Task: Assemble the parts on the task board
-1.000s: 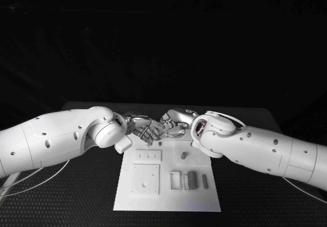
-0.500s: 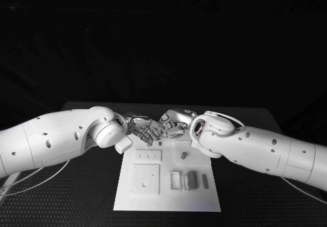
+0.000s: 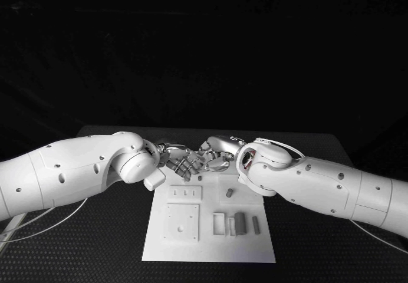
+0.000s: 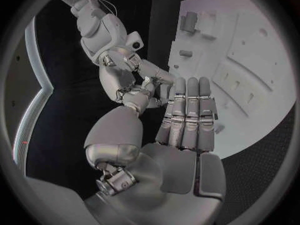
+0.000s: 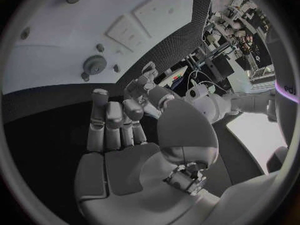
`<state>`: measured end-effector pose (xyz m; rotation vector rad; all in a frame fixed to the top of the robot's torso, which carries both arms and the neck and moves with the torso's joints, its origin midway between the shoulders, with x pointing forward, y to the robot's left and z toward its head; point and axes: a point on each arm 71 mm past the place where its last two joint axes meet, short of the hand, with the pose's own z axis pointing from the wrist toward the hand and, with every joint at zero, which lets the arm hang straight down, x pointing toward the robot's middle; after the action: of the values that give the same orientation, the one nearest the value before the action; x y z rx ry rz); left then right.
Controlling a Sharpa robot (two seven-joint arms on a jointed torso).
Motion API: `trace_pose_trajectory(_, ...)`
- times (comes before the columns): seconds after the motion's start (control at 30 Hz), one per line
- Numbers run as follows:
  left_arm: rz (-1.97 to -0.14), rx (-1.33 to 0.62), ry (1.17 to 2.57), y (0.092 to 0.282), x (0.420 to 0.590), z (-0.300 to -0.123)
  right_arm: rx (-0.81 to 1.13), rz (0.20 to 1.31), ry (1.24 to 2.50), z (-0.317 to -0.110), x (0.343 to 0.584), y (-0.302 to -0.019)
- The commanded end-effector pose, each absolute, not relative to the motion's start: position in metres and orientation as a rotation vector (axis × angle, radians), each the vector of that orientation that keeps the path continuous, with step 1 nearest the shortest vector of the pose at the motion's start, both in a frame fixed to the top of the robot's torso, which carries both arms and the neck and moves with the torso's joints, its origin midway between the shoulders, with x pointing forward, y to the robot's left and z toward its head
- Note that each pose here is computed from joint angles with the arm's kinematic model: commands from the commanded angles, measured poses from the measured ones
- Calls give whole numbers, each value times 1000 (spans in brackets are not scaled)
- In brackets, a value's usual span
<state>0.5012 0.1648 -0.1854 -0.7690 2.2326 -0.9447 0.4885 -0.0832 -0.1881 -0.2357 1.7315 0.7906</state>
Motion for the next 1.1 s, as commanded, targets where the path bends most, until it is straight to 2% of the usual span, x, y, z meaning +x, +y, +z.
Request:
trace_pose_trajectory(0.03,-986,-732,2244,158,500,-183,-255,808,1747,-190,485,-79)
trace_pose_trajectory(1.1,-968,-728,2244,158,501,-184,-249,819,1762,-191,482,-76)
